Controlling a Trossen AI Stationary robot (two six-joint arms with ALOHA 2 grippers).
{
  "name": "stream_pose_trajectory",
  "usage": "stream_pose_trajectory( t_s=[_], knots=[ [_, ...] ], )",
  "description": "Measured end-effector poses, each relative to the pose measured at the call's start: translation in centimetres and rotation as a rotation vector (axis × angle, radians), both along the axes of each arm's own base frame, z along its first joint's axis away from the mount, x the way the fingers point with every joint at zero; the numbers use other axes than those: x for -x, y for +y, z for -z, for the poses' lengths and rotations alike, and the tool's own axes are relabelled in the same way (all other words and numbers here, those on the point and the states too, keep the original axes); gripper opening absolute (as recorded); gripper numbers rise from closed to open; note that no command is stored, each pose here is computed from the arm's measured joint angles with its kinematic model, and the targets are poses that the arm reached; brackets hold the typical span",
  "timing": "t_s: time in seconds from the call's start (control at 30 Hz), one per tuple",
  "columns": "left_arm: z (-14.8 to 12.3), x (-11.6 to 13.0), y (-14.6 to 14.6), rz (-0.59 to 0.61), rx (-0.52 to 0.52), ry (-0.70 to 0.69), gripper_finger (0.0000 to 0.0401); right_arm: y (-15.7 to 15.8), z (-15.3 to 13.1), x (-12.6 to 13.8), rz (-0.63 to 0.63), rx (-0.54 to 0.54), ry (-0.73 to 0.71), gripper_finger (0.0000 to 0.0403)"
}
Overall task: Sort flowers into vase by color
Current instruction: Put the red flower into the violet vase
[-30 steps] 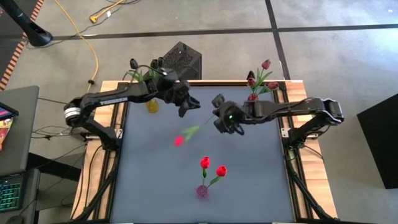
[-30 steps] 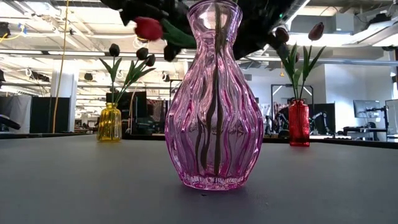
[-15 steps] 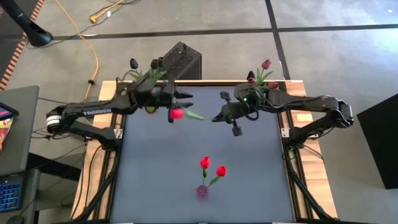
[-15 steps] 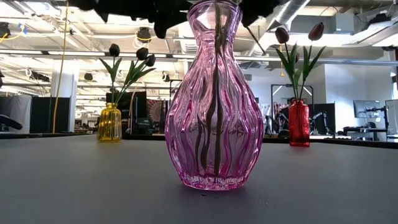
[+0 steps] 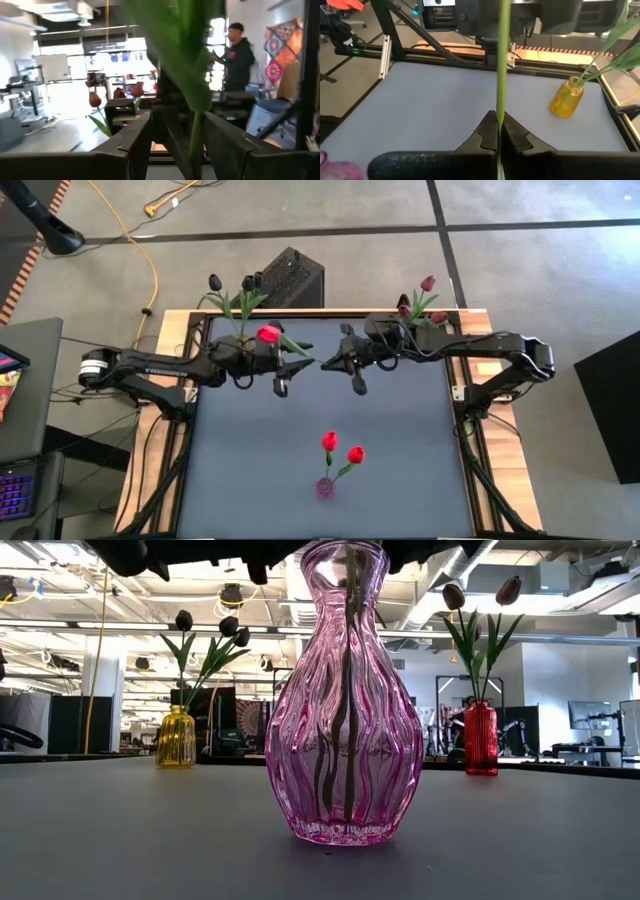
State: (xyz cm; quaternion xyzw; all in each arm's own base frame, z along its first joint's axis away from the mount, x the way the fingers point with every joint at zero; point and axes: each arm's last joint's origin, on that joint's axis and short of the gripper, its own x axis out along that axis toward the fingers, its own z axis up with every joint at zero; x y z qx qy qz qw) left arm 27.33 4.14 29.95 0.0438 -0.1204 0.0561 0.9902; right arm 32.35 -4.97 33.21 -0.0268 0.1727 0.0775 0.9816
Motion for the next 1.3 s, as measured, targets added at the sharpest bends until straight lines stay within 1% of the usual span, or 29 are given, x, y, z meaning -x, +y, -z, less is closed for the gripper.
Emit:
stream_pose_trajectory(
  t_s=[0.07, 0.23, 0.5, 0.67, 0.93, 1.0, 1.13, 1.3],
  knots=[
    [-0.14, -0.03, 0.03, -0.002, 0.024, -0.005, 0.016, 0.01, 0.05, -0.16, 0.0, 0.001, -0.007, 0.0026],
    [-0.09, -0.08, -0.05, 0.035, 0.077, 0.0, 0.016, -0.02, -0.17, -0.21, 0.017, 0.013, -0.026, 0.0029],
    [-0.21, -0.06, -0.01, 0.03, 0.094, -0.015, 0.016, -0.03, -0.37, -0.22, 0.019, 0.017, -0.044, 0.003],
    [-0.5, 0.0, -0.22, 0.076, 0.106, -0.044, 0.016, -0.05, -0.37, -0.22, 0.028, 0.02, -0.044, 0.0027],
    [-0.59, -0.03, -0.58, 0.092, 0.109, -0.052, 0.0158, -0.12, -0.41, -0.24, 0.048, 0.028, -0.048, 0.0031],
    [-0.6, -0.03, -0.57, 0.092, 0.113, -0.053, 0.0149, -0.12, -0.42, -0.24, 0.049, 0.028, -0.048, 0.003],
    [-0.63, -0.02, -0.54, 0.083, 0.115, -0.057, 0.0118, -0.12, -0.41, -0.24, 0.049, 0.029, -0.049, 0.0027],
    [-0.66, -0.01, -0.5, 0.066, 0.119, -0.063, 0.0072, -0.12, -0.44, -0.25, 0.049, 0.029, -0.051, 0.0039]
  ],
)
